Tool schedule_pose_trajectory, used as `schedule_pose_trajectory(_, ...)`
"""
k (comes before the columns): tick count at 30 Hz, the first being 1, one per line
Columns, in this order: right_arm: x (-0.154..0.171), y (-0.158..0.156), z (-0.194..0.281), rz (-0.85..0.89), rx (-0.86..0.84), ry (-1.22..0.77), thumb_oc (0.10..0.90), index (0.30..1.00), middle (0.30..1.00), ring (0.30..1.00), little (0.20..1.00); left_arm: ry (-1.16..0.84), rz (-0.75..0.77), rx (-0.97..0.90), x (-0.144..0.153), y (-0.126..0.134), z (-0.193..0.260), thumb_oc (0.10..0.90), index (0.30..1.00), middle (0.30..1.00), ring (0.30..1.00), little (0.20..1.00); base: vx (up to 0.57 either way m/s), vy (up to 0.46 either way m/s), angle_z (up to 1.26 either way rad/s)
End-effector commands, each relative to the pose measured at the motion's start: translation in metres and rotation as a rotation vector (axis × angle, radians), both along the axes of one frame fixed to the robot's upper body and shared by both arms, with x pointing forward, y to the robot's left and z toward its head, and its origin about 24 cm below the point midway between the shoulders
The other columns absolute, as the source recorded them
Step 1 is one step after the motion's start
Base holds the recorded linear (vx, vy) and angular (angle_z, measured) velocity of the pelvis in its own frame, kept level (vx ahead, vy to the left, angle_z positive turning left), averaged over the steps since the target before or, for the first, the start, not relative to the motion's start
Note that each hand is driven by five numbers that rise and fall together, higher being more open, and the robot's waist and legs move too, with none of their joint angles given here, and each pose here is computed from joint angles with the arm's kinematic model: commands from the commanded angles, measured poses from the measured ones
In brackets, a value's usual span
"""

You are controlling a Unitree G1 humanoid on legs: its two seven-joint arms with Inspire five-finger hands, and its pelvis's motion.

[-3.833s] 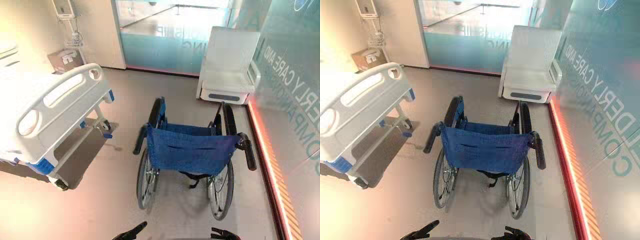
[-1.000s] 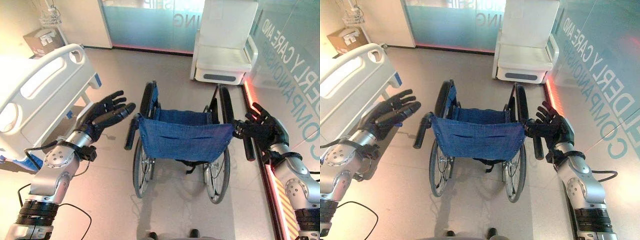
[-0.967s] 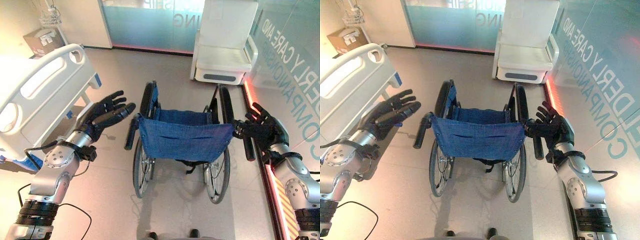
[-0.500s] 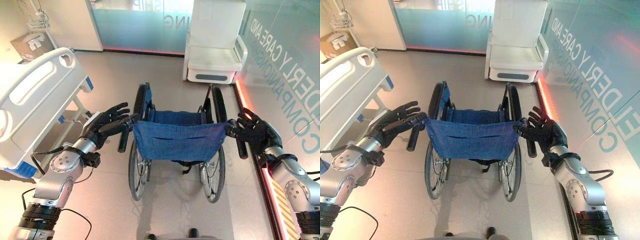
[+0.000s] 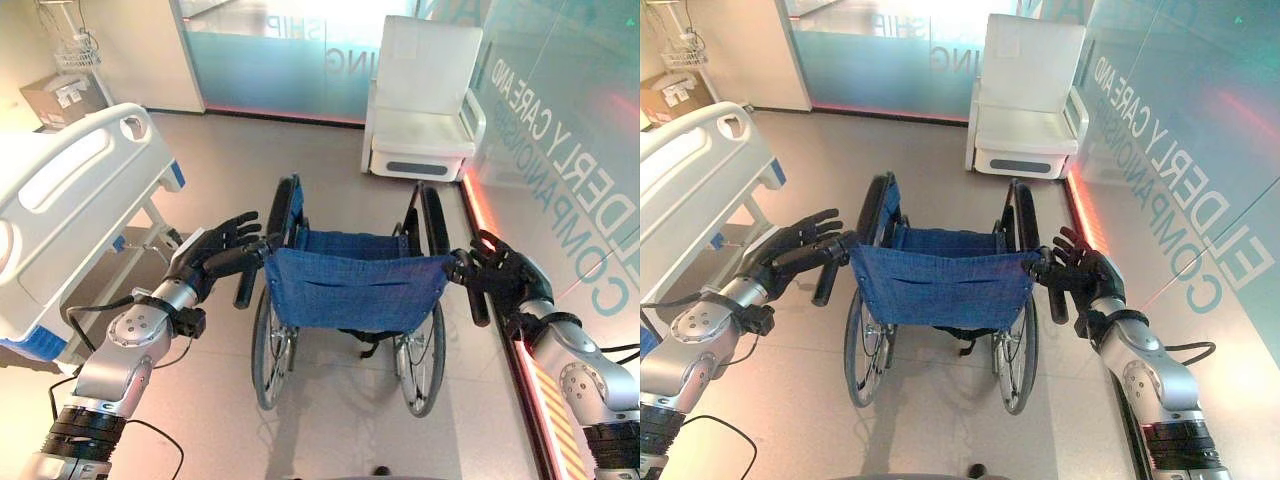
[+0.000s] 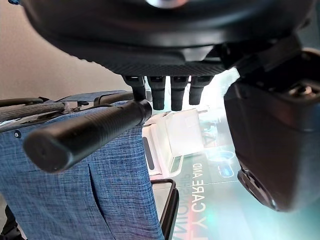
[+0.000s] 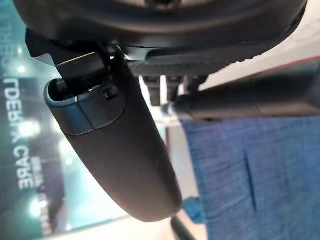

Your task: Push the wheelchair next to the bed

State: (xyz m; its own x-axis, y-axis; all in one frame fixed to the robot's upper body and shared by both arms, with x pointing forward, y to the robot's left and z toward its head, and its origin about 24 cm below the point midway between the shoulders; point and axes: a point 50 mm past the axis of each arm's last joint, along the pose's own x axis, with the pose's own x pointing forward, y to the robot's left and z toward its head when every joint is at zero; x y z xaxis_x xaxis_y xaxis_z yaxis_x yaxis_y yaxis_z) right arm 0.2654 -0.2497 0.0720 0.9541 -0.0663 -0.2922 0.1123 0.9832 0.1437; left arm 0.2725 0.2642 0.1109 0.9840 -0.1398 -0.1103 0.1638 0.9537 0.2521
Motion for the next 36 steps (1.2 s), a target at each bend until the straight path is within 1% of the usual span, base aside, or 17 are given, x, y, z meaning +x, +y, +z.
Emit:
schedule_pose_trajectory(1, 0.016, 0.021, 0.015, 0.026, 0.061, -0.069, 0.800, 0.900, 0.900, 0.900, 0.900, -0.200, -0.119, -0.059, 0.019, -0.031, 0.043, 0.800, 0.900, 0.900, 0.900, 0.900, 0.00, 0.000, 0.00)
schedule_pose_trajectory(3, 0.019, 0.023, 0.009, -0.011, 0.071, -0.049, 0.800, 0.900, 0.900, 0.900, 0.900, -0.165, -0.111, -0.089, 0.020, -0.034, 0.039, 0.800, 0.900, 0.900, 0.900, 0.900, 0.00, 0.000, 0.00)
schedule_pose_trajectory(6, 0.021, 0.023, 0.003, -0.044, 0.076, -0.015, 0.800, 0.900, 0.900, 0.900, 0.900, -0.110, -0.076, -0.081, 0.021, -0.034, 0.031, 0.800, 0.900, 0.900, 0.900, 0.900, 0.00, 0.000, 0.00)
schedule_pose_trajectory(8, 0.022, 0.023, 0.000, -0.056, 0.071, -0.005, 0.800, 0.900, 0.900, 0.900, 0.900, -0.099, -0.044, -0.043, 0.022, -0.031, 0.028, 0.800, 0.900, 0.900, 0.900, 0.900, 0.00, 0.000, 0.00)
schedule_pose_trajectory(10, 0.024, 0.024, -0.002, -0.057, 0.059, 0.009, 0.800, 0.900, 0.900, 0.900, 0.900, -0.087, 0.019, 0.024, 0.025, -0.024, 0.027, 0.800, 0.900, 0.900, 0.900, 0.900, 0.00, 0.000, 0.00)
schedule_pose_trajectory(11, 0.026, 0.026, -0.003, -0.049, 0.056, 0.015, 0.800, 0.900, 0.900, 0.900, 0.900, -0.101, 0.066, 0.098, 0.027, -0.017, 0.028, 0.800, 0.900, 0.900, 0.900, 0.900, 0.00, 0.000, 0.00)
schedule_pose_trajectory(13, 0.027, 0.028, -0.003, -0.042, 0.057, 0.016, 0.800, 0.900, 0.900, 0.900, 0.900, -0.104, 0.094, 0.136, 0.028, -0.013, 0.029, 0.800, 0.900, 0.900, 0.900, 0.900, 0.00, 0.000, 0.00)
schedule_pose_trajectory(14, 0.029, 0.030, -0.003, -0.037, 0.057, 0.013, 0.800, 0.900, 0.900, 0.900, 0.900, -0.122, 0.121, 0.189, 0.030, -0.009, 0.031, 0.800, 0.900, 0.900, 0.900, 0.900, 0.01, -0.032, 0.01)
schedule_pose_trajectory(17, 0.031, 0.034, -0.001, -0.029, 0.060, 0.007, 0.800, 0.900, 0.900, 0.900, 0.900, -0.114, 0.145, 0.205, 0.033, -0.007, 0.031, 0.800, 0.900, 0.900, 0.900, 0.900, 0.00, -0.038, 0.00)
schedule_pose_trajectory(22, 0.034, 0.043, -0.001, -0.010, 0.067, 0.000, 0.800, 0.900, 0.900, 0.900, 0.900, -0.070, 0.141, 0.198, 0.040, -0.016, 0.021, 0.800, 0.900, 0.900, 0.900, 0.900, 0.01, -0.054, 0.07)
schedule_pose_trajectory(26, 0.034, 0.050, -0.005, 0.012, 0.064, 0.001, 0.800, 0.900, 0.900, 0.900, 0.900, -0.023, 0.138, 0.256, 0.042, -0.026, 0.007, 0.800, 0.900, 0.900, 0.900, 0.900, 0.02, -0.055, 0.06)
schedule_pose_trajectory(30, 0.035, 0.054, -0.005, 0.025, 0.060, -0.005, 0.800, 0.900, 0.900, 0.900, 0.900, 0.007, 0.150, 0.284, 0.044, -0.029, 0.001, 0.800, 0.900, 0.900, 0.900, 0.900, 0.02, -0.040, 0.01)
schedule_pose_trajectory(32, 0.037, 0.056, -0.003, 0.034, 0.057, -0.015, 0.800, 0.900, 0.900, 0.900, 0.900, 0.007, 0.180, 0.302, 0.045, -0.030, 0.000, 0.800, 0.900, 0.900, 0.900, 0.900, 0.01, -0.021, 0.00)
schedule_pose_trajectory(36, 0.040, 0.060, 0.001, 0.043, 0.060, -0.026, 0.800, 0.900, 0.900, 0.900, 0.900, -0.070, 0.289, 0.267, 0.048, -0.029, 0.004, 0.800, 0.900, 0.900, 0.900, 0.900, 0.00, -0.016, 0.00)
